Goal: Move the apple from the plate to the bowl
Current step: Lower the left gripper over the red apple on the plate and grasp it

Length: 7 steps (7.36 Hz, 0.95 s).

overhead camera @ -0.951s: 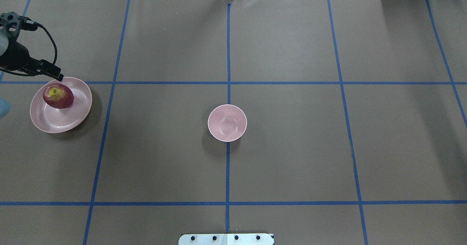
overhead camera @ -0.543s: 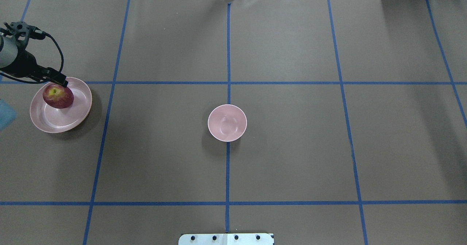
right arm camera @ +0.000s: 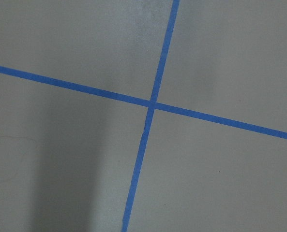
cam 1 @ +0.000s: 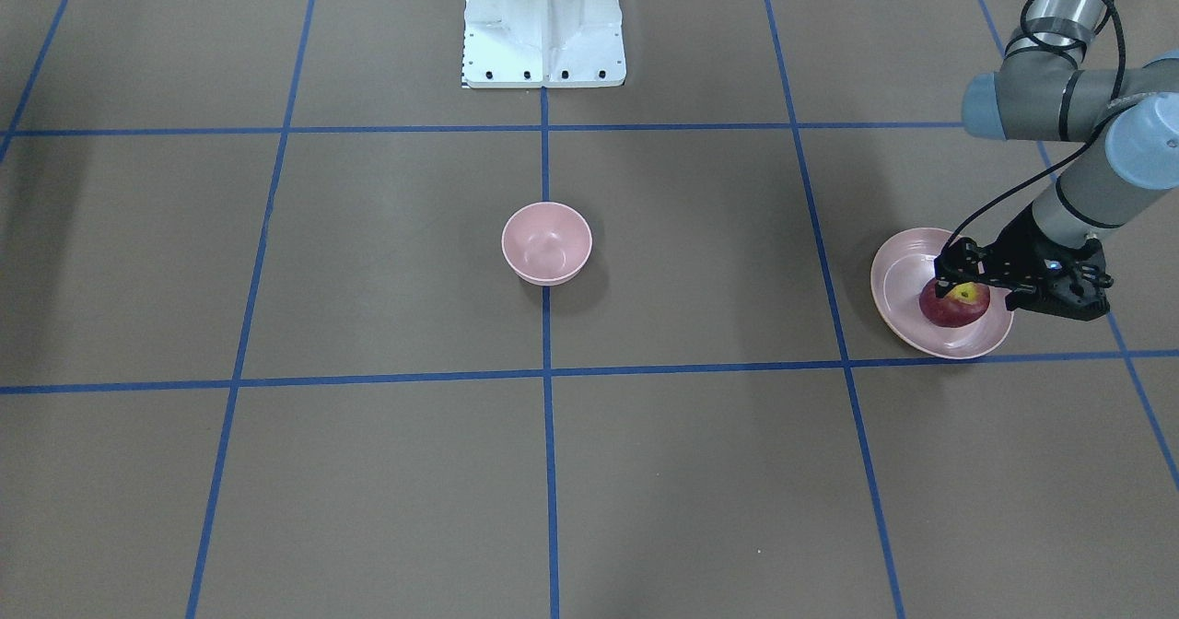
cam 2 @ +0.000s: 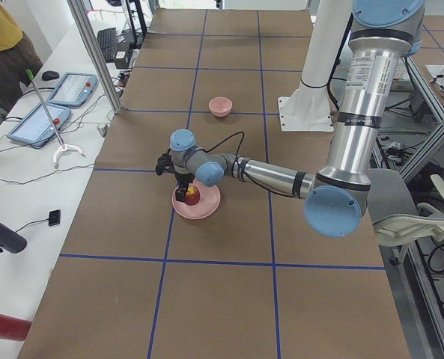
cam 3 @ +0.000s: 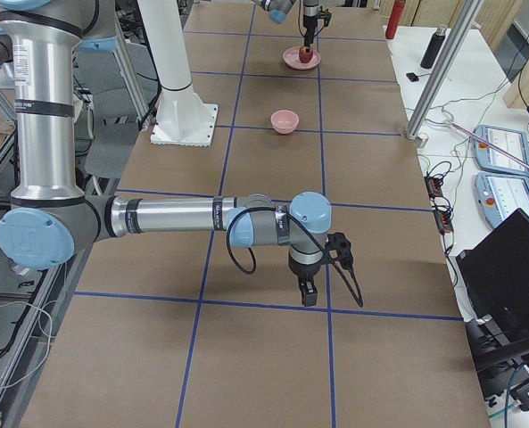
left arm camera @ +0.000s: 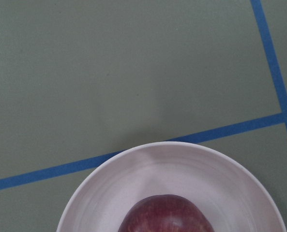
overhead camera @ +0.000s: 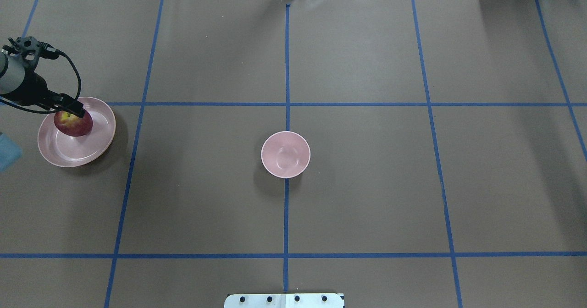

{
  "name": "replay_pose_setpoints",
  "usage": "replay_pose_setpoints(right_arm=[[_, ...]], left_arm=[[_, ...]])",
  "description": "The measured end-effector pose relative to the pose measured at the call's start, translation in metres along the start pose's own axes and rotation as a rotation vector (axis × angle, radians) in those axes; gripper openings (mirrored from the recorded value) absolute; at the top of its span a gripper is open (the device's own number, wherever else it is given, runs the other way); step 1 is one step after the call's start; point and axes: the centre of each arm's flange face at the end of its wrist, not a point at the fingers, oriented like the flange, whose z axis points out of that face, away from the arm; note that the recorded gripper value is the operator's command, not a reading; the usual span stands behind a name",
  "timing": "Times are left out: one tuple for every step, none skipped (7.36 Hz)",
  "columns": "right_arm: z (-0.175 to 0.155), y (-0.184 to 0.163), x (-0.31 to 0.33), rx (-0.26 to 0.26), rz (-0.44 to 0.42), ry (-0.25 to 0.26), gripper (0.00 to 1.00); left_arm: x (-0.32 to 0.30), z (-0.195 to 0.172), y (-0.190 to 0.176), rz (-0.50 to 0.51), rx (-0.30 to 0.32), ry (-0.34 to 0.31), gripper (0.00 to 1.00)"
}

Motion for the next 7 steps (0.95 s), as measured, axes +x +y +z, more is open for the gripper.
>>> replay_pose_setpoints(right_arm=[[0.000, 0.000, 0.000, -0.001, 0.001, 0.000, 1.00], [0.001, 0.000, 0.000, -0.001, 0.001, 0.000, 1.00], [0.001, 0.000, 0.001, -0.002, 0.002, 0.000, 1.00], [0.002, 0.001, 0.001, -0.004, 0.003, -0.001, 1.00], [0.002, 0.001, 0.001, -0.005, 0.004, -0.001, 1.00], [0.003, 0.001, 0.001, -0.005, 0.004, -0.001, 1.00], [0.003, 0.001, 0.001, -0.006, 0.004, -0.001, 1.00]], left_arm=[[0.003, 0.003, 0.001, 0.003, -0.005, 0.002, 0.99], [0.004, 0.005, 0.002, 0.004, -0.009, 0.003, 0.99], [0.002, 0.008, 0.003, 0.002, -0.015, 0.000, 0.99], [0.000, 0.012, 0.005, -0.001, -0.023, -0.003, 0.99], [-0.002, 0.016, 0.005, -0.003, -0.030, -0.005, 0.99], [-0.002, 0.019, 0.005, -0.004, -0.034, -0.007, 0.99], [-0.003, 0.022, 0.005, -0.004, -0.039, -0.008, 0.99]])
